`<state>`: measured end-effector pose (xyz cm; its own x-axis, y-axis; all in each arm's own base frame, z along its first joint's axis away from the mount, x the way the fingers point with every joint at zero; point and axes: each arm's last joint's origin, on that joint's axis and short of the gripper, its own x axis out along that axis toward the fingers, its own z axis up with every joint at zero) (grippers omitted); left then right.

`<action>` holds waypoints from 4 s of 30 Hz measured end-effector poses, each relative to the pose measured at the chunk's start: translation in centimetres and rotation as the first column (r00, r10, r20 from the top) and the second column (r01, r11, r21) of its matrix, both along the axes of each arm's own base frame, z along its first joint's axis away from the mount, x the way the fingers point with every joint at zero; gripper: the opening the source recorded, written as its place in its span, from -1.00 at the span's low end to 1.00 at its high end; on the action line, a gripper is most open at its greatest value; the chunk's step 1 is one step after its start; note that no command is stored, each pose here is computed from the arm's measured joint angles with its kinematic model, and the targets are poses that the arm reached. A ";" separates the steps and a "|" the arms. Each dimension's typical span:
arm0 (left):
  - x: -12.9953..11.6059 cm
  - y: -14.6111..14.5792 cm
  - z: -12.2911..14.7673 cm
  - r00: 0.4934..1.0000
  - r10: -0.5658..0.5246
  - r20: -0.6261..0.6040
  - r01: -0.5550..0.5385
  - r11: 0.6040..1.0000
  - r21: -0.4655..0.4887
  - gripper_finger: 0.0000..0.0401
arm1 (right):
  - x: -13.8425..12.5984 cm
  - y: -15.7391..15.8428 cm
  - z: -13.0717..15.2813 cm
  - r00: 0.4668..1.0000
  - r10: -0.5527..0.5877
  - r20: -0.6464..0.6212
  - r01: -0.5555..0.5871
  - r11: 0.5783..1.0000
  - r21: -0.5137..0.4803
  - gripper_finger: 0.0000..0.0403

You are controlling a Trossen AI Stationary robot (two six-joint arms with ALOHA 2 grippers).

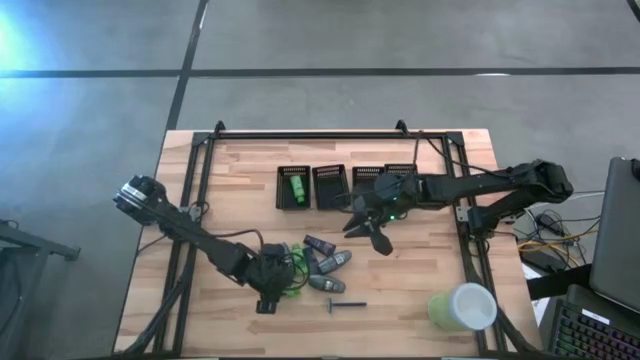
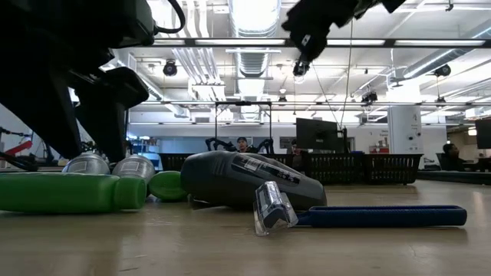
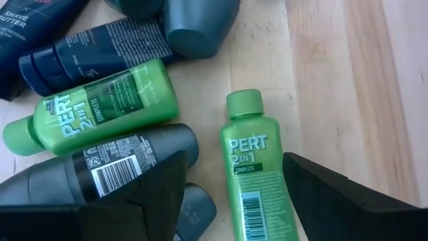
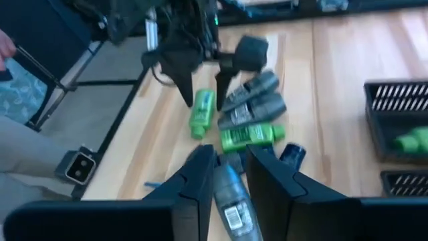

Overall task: Pick & Place Travel size toiletries
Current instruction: Put the shampoo into the left black basket, then put the razor into the right black basket

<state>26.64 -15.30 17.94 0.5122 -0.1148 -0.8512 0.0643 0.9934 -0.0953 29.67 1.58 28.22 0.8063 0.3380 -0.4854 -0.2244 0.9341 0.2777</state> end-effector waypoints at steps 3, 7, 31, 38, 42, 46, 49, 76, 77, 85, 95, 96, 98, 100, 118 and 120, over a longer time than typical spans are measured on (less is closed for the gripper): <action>0.0 0.0 0.0 1.000 -0.006 0.002 0.006 1.000 0.003 0.25 | -0.9 -0.1 1.2 0.999 0.001 0.044 -0.001 1.000 -0.008 -0.52; -0.1 0.1 -0.3 1.000 -0.006 -0.010 0.006 1.000 0.010 0.25 | -1.7 -0.3 2.4 0.996 -0.011 0.090 0.012 1.000 -0.015 -0.46; 0.3 -0.1 -3.1 0.989 0.078 -0.128 -0.078 0.997 0.008 0.25 | -2.3 -1.3 1.8 0.996 -0.067 0.052 0.066 0.998 0.014 -0.13; 0.4 -0.2 -3.6 0.988 0.076 -0.134 -0.075 0.997 0.014 0.25 | -2.5 -1.2 1.6 0.997 -0.061 0.046 0.060 0.998 0.008 -0.06; 0.5 -0.2 -4.0 0.988 0.070 -0.136 -0.067 0.997 0.025 0.25 | -2.6 -1.2 1.2 0.998 -0.063 0.031 0.062 0.998 0.010 -0.02; 0.6 -0.2 -3.8 0.989 0.076 -0.131 -0.074 0.997 0.019 0.21 | -2.7 -1.2 0.9 0.998 -0.062 0.018 0.061 0.998 0.011 0.00; 0.6 -0.3 -3.3 0.990 0.057 -0.127 -0.055 0.998 0.017 0.08 | -2.7 -1.2 0.9 0.998 -0.061 0.017 0.061 0.998 0.010 -0.02; -2.0 9.2 7.3 0.387 0.922 0.021 -0.808 0.350 -0.473 -0.38 | -3.4 -1.2 1.6 0.998 -0.053 0.042 0.054 0.999 -0.002 -0.42; -2.1 10.3 7.3 0.348 0.937 0.023 -0.818 0.315 -0.482 -0.38 | -3.4 -1.2 1.6 0.998 -0.053 0.042 0.053 0.999 -0.003 -0.43; -1.8 18.6 6.3 0.134 0.991 0.006 -0.834 0.116 -0.540 -0.38 | -3.4 -1.2 1.6 0.998 -0.044 0.048 0.045 0.999 -0.017 -0.57; -0.7 23.3 3.3 0.154 0.987 -0.047 -0.890 0.118 -0.440 -0.38 | -3.4 -1.2 1.6 0.998 -0.043 0.043 0.044 0.999 -0.019 -0.75; -0.4 23.4 2.9 0.174 0.984 -0.045 -0.889 0.138 -0.437 -0.38 | -3.4 -1.2 1.6 0.998 -0.043 0.043 0.044 0.999 -0.019 -0.76; 0.2 23.5 2.3 0.202 0.979 -0.039 -0.892 0.168 -0.420 -0.36 | -3.4 -1.2 1.6 0.998 -0.046 0.041 0.046 0.999 -0.015 -0.78; 0.8 23.7 1.7 0.209 0.977 -0.041 -0.899 0.175 -0.402 -0.31 | -3.4 -1.2 1.6 0.998 -0.049 0.039 0.049 0.999 -0.010 -0.80; 1.5 23.1 2.9 0.373 0.927 0.034 -0.859 0.359 -0.366 0.15 | -3.4 -1.2 1.2 0.997 -0.072 0.010 0.072 0.997 0.029 -0.70; 1.3 22.0 4.0 0.473 0.877 0.079 -0.809 0.468 -0.356 0.15 | -3.4 -1.2 1.2 0.997 -0.072 0.010 0.072 0.997 0.029 -0.67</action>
<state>27.91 6.67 21.97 0.6328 0.3065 -0.7111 -0.7395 0.5117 -0.4374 26.24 0.38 29.41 0.8342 0.2928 -0.4673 -0.1603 0.9396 0.3024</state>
